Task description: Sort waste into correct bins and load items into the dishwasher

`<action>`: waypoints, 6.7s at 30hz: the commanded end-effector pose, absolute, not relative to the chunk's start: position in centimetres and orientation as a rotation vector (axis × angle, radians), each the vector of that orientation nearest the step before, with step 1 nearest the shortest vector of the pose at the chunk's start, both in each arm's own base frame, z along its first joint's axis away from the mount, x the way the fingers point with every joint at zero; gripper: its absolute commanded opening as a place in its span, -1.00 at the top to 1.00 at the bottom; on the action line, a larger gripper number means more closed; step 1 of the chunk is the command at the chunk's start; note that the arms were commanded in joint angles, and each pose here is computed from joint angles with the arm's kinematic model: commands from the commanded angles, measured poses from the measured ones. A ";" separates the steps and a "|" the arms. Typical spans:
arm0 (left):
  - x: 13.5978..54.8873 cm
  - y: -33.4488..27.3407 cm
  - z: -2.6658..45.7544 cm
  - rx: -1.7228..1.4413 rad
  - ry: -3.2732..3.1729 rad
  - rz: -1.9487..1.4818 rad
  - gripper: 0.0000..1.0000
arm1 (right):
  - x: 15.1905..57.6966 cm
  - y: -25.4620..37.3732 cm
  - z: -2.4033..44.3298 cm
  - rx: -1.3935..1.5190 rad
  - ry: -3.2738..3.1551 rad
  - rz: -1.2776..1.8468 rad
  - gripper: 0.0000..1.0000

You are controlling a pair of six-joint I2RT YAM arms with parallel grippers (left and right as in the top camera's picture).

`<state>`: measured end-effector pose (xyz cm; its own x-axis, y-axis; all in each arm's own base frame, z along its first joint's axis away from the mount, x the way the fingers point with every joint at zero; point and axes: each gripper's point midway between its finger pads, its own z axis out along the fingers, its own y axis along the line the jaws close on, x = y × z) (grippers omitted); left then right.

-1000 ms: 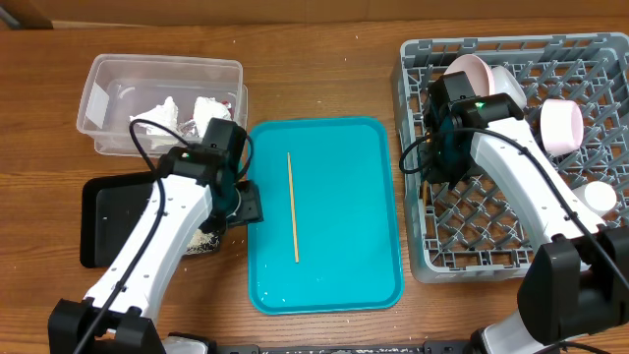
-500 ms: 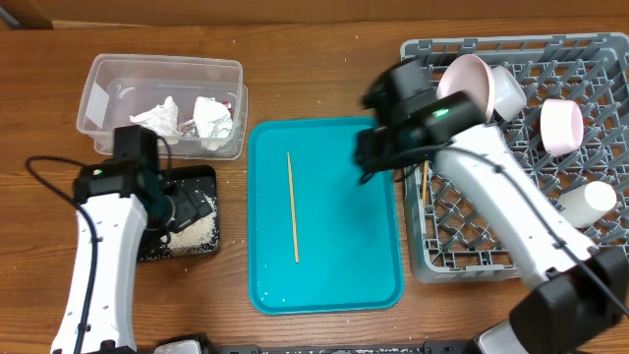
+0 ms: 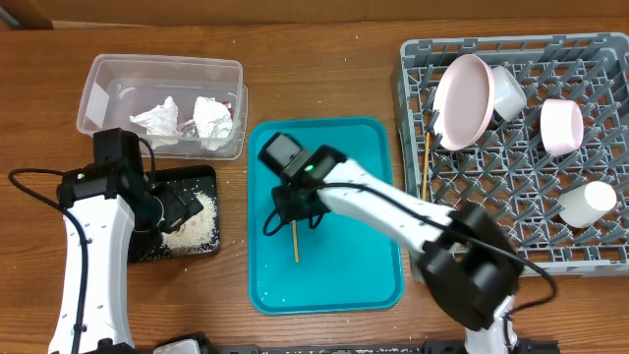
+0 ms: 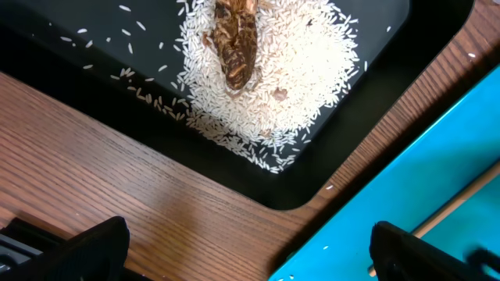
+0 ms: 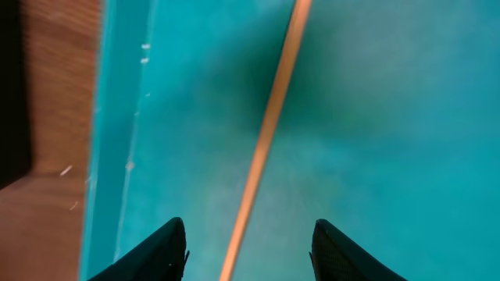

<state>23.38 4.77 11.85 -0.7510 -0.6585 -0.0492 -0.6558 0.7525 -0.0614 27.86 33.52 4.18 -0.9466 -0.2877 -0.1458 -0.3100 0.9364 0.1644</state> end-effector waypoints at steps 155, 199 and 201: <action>14.6 -4.6 20.3 -0.090 2.328 -0.388 -1.00 | 20.4 2.6 24.3 0.036 1.754 0.259 -1.00; 14.6 -4.6 20.2 -0.091 2.331 -0.387 -1.00 | 24.5 2.1 17.2 0.043 1.591 0.227 -1.00; 14.6 -4.6 20.2 -0.091 2.331 -0.387 -1.00 | 24.5 2.1 17.2 0.044 1.591 0.227 -1.00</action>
<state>14.63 -4.46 20.15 -0.7135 -0.1726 -0.6791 0.0485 0.9547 -0.2937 24.54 2.07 17.26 -0.0432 0.1718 -0.9842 -0.1131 0.9779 0.1757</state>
